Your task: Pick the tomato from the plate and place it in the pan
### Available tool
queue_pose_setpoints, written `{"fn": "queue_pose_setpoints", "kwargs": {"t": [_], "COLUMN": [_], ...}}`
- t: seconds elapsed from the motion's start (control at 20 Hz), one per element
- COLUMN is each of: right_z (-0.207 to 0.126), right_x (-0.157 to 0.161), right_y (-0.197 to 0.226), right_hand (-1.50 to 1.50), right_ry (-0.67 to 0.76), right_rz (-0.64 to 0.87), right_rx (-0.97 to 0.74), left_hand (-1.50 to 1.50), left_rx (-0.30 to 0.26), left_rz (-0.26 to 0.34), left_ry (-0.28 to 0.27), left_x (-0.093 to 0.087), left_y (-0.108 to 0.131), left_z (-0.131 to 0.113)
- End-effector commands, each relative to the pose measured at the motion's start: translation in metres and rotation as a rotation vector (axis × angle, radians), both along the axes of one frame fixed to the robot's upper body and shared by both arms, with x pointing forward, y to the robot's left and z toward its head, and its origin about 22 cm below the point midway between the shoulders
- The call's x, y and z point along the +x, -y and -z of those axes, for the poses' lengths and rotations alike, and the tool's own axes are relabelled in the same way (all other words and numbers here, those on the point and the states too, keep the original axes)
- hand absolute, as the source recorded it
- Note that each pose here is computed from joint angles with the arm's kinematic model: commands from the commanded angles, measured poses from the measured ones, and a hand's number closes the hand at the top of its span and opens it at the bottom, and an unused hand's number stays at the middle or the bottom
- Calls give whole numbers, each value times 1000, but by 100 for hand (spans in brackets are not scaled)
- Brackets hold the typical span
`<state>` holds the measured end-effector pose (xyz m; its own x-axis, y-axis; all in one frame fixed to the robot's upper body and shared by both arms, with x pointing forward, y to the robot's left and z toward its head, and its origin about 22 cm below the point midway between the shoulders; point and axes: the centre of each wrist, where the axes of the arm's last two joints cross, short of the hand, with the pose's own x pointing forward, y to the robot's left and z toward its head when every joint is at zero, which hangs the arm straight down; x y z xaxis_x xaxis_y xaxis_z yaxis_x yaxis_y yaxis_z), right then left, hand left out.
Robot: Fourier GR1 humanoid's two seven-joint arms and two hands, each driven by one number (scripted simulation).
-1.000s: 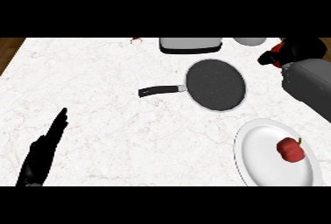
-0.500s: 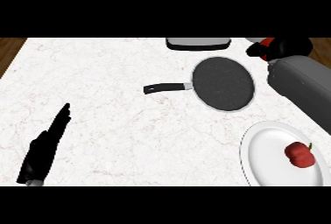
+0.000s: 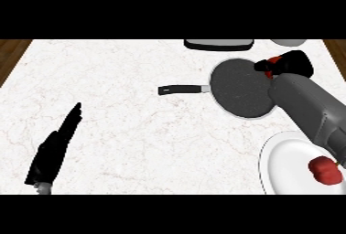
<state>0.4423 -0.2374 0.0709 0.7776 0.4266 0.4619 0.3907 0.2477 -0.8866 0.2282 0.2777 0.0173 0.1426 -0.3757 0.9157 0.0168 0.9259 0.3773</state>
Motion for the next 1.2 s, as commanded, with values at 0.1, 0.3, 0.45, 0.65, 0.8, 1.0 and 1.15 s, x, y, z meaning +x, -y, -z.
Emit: {"fn": "queue_pose_setpoints", "kwargs": {"t": [0.1, 0.3, 0.45, 0.65, 0.8, 1.0, 1.15], "right_z": [5, 25, 10, 10, -1, 2, 6], "right_x": [-1, -9, -3, -1, 3, 1, -8], "right_y": [-1, -7, 5, 10, 18, 23, 50], "right_hand": [150, -150, -150, -150, -150, -150, -150], "right_ry": [123, 168, 346, 511, 619, 703, 724], "right_rz": [116, 133, 122, 170, 244, 381, 439], "right_rx": [328, 454, 393, 266, 223, 198, 200], "left_hand": [0, 0, 0, 0, 0, 0, 0], "left_rx": [3, -2, -6, 1, 9, 10, 7], "left_rz": [15, 6, 23, 12, 17, -32, -48], "left_ry": [3, 7, 29, -13, -1, 2, -26], "left_x": [4, 3, 5, -10, -2, -6, -10], "left_y": [8, 16, 7, 6, -1, -7, -9], "left_z": [-1, 11, 0, 18, 12, 14, 17]}}
